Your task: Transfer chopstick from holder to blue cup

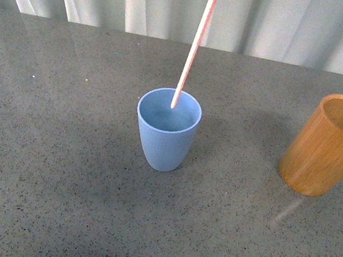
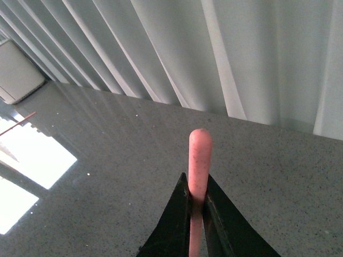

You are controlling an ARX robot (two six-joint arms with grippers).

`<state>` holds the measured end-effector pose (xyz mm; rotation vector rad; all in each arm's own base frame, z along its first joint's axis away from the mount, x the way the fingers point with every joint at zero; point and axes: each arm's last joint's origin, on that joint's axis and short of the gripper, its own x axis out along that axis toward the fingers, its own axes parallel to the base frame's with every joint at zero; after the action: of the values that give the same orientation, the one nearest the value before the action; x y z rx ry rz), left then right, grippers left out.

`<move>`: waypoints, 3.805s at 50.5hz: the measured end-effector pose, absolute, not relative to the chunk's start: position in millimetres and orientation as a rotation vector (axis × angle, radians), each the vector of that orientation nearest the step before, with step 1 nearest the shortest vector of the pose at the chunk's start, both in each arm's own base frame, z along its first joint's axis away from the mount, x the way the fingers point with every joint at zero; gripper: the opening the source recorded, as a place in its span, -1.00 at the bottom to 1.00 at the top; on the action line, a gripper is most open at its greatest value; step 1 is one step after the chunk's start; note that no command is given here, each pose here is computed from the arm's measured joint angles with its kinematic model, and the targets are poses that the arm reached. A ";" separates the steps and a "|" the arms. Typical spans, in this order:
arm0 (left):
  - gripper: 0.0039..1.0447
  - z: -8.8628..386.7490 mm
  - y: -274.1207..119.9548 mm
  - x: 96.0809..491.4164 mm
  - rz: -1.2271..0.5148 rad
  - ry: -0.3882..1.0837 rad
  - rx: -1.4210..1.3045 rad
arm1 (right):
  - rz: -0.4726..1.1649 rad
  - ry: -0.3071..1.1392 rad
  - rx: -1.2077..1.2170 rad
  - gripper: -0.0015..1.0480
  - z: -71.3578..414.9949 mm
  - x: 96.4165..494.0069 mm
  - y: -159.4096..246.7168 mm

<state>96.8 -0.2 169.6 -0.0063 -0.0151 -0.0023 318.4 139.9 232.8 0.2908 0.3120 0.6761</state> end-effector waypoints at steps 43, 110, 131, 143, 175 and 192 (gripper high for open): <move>-0.94 169.6 -0.2 96.8 -0.002 -0.015 -0.006 | 0.563 0.345 0.214 0.42 202.6 308.3 120.1; -0.94 169.6 -0.2 96.7 -0.002 -0.016 -0.005 | 0.002 -0.003 0.000 -0.98 167.7 143.8 0.4; -0.94 169.6 -0.2 96.7 -0.002 -0.016 -0.005 | 0.002 -0.021 0.000 -0.98 173.4 127.6 0.3; -0.94 169.6 -0.2 96.7 -0.002 -0.016 -0.005 | 0.002 -0.025 0.000 -0.98 174.5 119.9 0.3; -0.94 169.6 -0.2 96.7 -0.002 -0.016 -0.005 | 0.002 0.004 0.000 -0.98 170.2 101.7 0.2; -0.54 169.7 -0.2 96.7 -0.002 -0.017 -0.005 | 0.001 -0.020 0.000 -0.75 171.1 96.5 0.2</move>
<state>96.7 -0.2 169.7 -0.0048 -0.0170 -0.0019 96.5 0.2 171.1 0.0002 -0.0204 0.0011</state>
